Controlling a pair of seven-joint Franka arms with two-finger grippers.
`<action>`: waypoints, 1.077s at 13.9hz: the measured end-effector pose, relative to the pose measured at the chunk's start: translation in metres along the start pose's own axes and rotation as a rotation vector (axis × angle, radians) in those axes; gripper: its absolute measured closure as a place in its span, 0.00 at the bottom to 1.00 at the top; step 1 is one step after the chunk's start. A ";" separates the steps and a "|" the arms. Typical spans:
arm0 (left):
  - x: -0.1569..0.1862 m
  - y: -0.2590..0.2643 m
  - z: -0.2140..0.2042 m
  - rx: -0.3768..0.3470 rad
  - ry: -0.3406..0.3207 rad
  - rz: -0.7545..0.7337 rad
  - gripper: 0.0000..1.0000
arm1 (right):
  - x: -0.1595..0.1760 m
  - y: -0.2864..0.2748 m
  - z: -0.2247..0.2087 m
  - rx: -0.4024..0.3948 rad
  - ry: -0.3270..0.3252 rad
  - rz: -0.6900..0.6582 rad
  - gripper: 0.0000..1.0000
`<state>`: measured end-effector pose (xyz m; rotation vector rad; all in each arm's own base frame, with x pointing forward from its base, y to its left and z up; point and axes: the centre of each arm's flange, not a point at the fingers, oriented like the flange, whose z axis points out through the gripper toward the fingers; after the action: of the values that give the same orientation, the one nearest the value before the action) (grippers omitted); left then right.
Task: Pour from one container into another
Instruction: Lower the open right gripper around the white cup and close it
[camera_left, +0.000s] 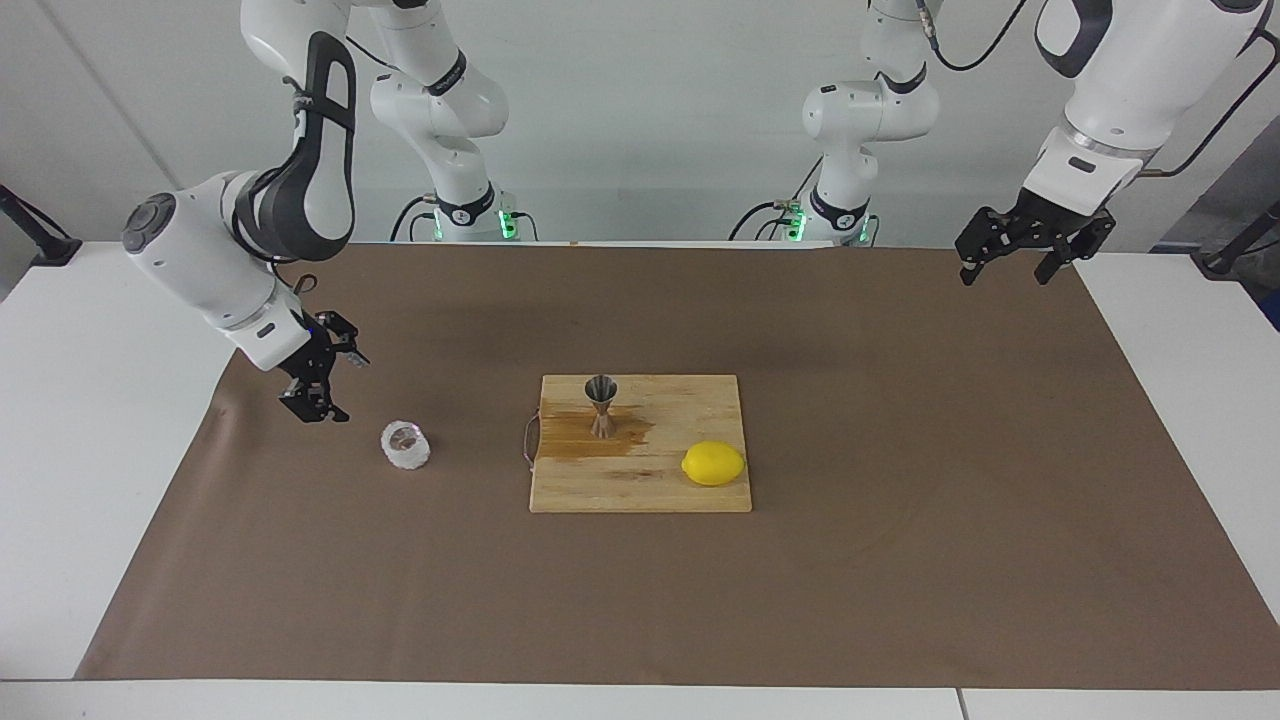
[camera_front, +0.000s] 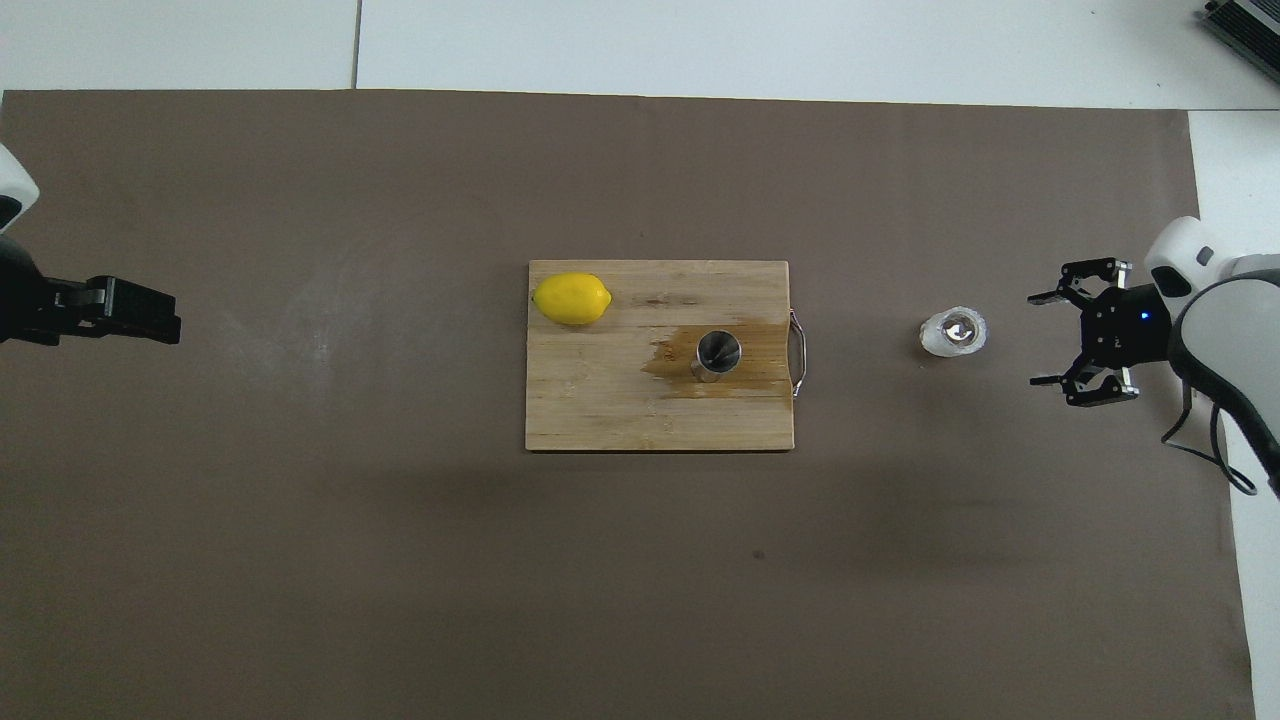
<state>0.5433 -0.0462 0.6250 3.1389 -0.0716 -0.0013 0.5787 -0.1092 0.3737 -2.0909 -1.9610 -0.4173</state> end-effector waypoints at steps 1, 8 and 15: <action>0.000 -0.001 0.000 0.000 0.001 -0.003 0.00 | -0.002 0.001 0.002 -0.011 0.022 0.003 0.00; -0.002 -0.002 -0.003 0.000 0.007 -0.011 0.00 | -0.024 0.011 0.068 -0.044 0.193 0.088 0.00; -0.002 -0.002 -0.002 0.000 0.005 -0.013 0.00 | -0.014 0.013 0.096 -0.032 0.238 0.100 0.00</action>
<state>0.5417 -0.0438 0.6272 3.1394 -0.0513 0.0069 0.5951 -0.0878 0.2799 -2.0414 -1.7196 -0.6483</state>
